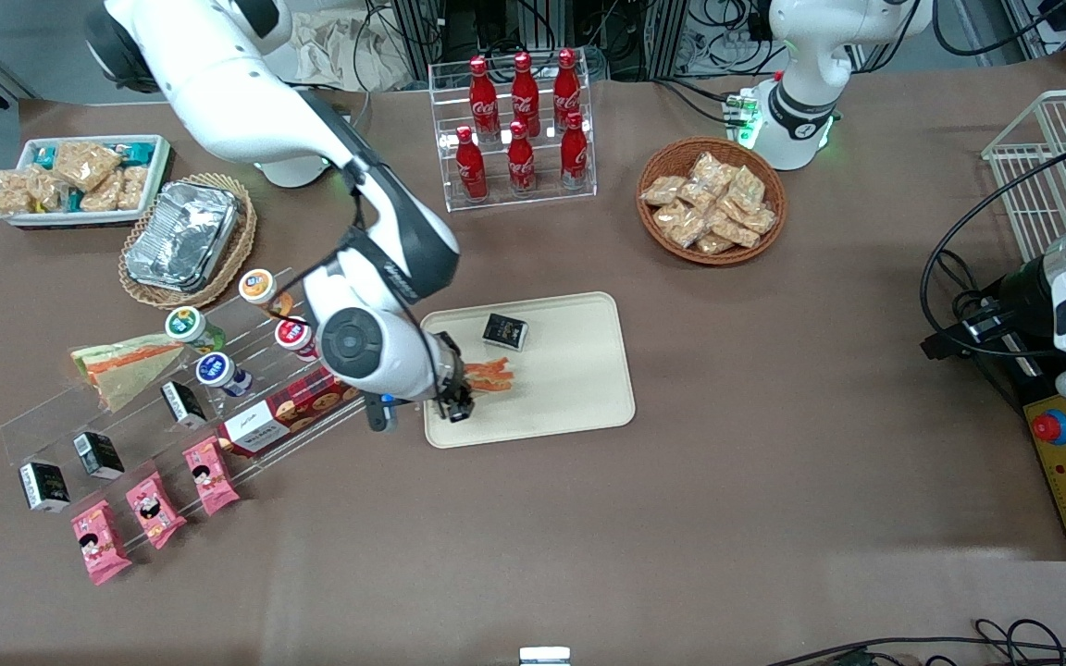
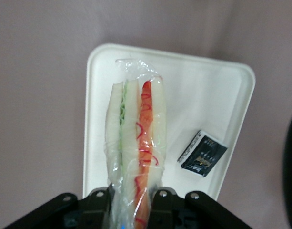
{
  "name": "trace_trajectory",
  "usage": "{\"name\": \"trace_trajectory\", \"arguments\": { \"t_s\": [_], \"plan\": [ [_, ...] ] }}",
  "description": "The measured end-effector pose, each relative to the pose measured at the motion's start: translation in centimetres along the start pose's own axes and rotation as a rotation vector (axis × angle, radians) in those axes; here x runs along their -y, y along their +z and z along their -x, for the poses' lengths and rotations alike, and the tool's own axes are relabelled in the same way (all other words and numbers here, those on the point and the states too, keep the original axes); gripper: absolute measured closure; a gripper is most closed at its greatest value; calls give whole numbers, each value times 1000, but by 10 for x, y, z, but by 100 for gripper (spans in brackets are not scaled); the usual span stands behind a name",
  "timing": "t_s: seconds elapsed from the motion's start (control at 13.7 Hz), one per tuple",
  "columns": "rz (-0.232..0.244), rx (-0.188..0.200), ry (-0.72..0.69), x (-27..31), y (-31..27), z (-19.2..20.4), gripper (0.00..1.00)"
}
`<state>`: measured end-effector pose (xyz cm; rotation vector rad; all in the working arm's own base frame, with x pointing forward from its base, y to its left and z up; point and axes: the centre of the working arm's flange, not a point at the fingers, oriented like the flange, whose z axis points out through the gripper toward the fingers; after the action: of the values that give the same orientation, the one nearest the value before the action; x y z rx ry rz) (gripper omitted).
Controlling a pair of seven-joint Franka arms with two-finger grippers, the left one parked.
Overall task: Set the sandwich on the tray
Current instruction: 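Lift the sandwich and carry it over the cream tray, then lower the sandwich onto the tray beside the black packet and open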
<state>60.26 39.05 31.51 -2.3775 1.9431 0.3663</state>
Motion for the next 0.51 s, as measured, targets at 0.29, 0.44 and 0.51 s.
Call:
{"name": "trace_trajectory", "arguments": {
  "t_s": [0.29,0.44,0.51],
  "plan": [
    [-8,-67,44,-7,44,26,80],
    [-33,-95,60,-7,65,35,80],
    [-41,-96,64,-6,76,36,80]
  ]
}}
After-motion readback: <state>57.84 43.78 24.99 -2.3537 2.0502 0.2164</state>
